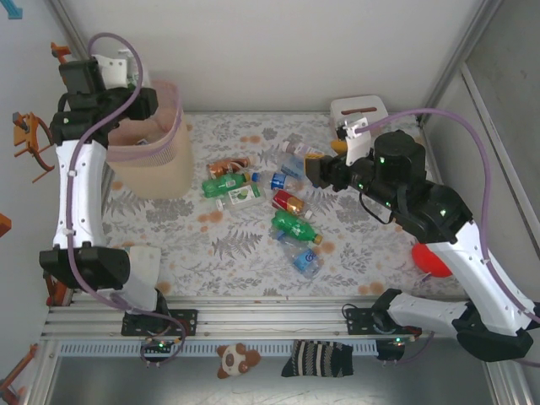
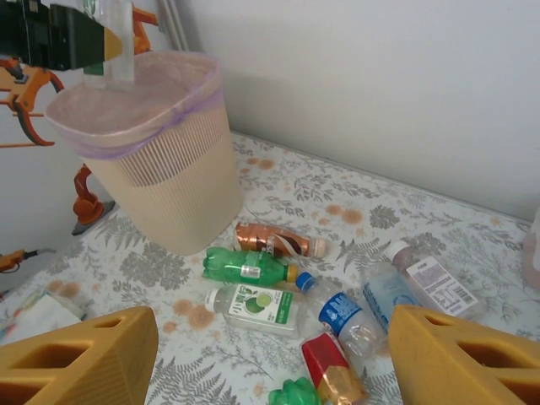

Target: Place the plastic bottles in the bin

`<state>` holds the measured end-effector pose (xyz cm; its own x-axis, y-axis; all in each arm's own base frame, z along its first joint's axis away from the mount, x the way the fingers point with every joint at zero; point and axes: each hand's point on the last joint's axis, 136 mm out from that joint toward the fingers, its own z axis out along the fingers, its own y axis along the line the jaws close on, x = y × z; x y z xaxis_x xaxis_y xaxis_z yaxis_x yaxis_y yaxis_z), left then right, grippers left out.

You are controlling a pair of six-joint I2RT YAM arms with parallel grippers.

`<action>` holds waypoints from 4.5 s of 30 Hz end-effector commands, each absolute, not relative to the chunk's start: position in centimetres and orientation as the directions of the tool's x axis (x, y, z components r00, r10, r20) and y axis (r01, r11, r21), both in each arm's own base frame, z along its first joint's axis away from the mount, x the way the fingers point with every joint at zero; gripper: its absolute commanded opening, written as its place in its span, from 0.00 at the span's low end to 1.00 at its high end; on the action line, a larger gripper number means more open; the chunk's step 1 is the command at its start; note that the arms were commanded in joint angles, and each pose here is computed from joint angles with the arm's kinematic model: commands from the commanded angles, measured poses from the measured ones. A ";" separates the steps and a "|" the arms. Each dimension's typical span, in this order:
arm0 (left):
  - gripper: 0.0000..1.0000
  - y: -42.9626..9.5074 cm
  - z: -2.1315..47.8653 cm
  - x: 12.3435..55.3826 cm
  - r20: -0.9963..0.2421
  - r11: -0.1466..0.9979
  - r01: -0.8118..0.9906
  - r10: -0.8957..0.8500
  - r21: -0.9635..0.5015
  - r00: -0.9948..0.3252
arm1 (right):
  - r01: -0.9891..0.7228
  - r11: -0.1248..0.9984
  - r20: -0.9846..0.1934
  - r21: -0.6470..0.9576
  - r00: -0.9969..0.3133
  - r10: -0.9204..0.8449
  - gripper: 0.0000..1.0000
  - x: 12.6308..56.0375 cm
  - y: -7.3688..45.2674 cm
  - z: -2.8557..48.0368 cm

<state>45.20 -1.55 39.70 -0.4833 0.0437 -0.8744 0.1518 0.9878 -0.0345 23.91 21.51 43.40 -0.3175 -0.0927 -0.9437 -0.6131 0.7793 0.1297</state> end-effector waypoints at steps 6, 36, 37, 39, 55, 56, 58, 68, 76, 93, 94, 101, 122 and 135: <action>0.57 3.5 34.2 47.8 -0.763 0.998 0.054 0.055 0.026 -0.644 | -0.593 0.800 -0.945 0.089 -0.304 -0.119 0.71 24.1 20.7 43.3; 0.74 5.8 21.2 48.8 -0.477 1.000 0.006 0.005 0.000 -0.879 | -0.579 0.812 -0.928 0.075 -0.338 -0.156 0.71 24.7 21.0 41.7; 0.74 5.8 21.7 48.8 -0.485 1.000 0.008 0.007 0.000 -0.874 | -0.576 0.814 -0.927 0.073 -0.340 -0.157 0.71 24.8 21.0 41.6; 0.75 5.6 22.5 48.6 -0.502 1.000 0.011 0.009 -0.001 -0.865 | -0.573 0.816 -0.925 0.073 -0.344 -0.158 0.71 24.9 21.0 41.5; 0.74 2.4 29.7 46.3 -0.645 0.989 0.070 -0.033 -0.133 -0.764 | -0.576 0.816 -0.796 0.047 -0.515 -0.318 0.69 26.8 23.4 35.1; 0.74 2.0 30.2 46.1 -0.656 0.986 0.079 -0.038 -0.147 -0.754 | -0.581 0.812 -0.776 0.049 -0.534 -0.335 0.68 26.9 23.7 34.2; 0.74 1.5 30.7 45.7 -0.669 0.980 0.090 -0.054 -0.178 -0.741 | -0.588 0.808 -0.735 0.046 -0.567 -0.371 0.67 27.0 24.0 32.5; 0.75 -1.9 34.6 43.0 -0.766 0.923 0.190 -0.150 -0.335 -0.625 | -0.606 0.794 -0.462 0.054 -0.720 -0.518 0.60 26.6 26.5 23.4; 0.76 -3.6 37.4 40.4 -0.815 0.858 0.271 -0.249 -0.437 -0.523 | -0.614 0.789 -0.262 -0.034 -0.756 -0.599 0.56 25.7 28.7 16.4; 0.77 -5.3 38.7 36.5 -0.826 0.796 0.341 -0.318 -0.499 -0.466 | -0.638 0.758 -0.037 -0.139 -0.761 -0.648 0.52 24.9 30.4 6.8; 0.77 -5.3 38.6 36.4 -0.823 0.797 0.338 -0.319 -0.501 -0.470 | -0.642 0.752 -0.030 -0.147 -0.757 -0.652 0.52 24.9 30.3 6.5; 0.77 -5.3 38.2 36.4 -0.815 0.793 0.330 -0.329 -0.513 -0.476 | -0.655 0.736 0.029 -0.173 -0.750 -0.661 0.52 24.4 29.8 3.8; 0.76 -5.5 38.0 36.7 -0.804 0.774 0.336 -0.349 -0.537 -0.480 | -0.672 0.719 0.048 -0.176 -0.735 -0.676 0.33 23.8 30.5 2.4; 0.76 -7.5 38.4 36.2 -0.815 0.724 0.428 -0.329 -0.542 -0.477 | -0.654 0.752 -0.127 -0.086 -0.741 -0.659 0.27 24.5 32.7 8.0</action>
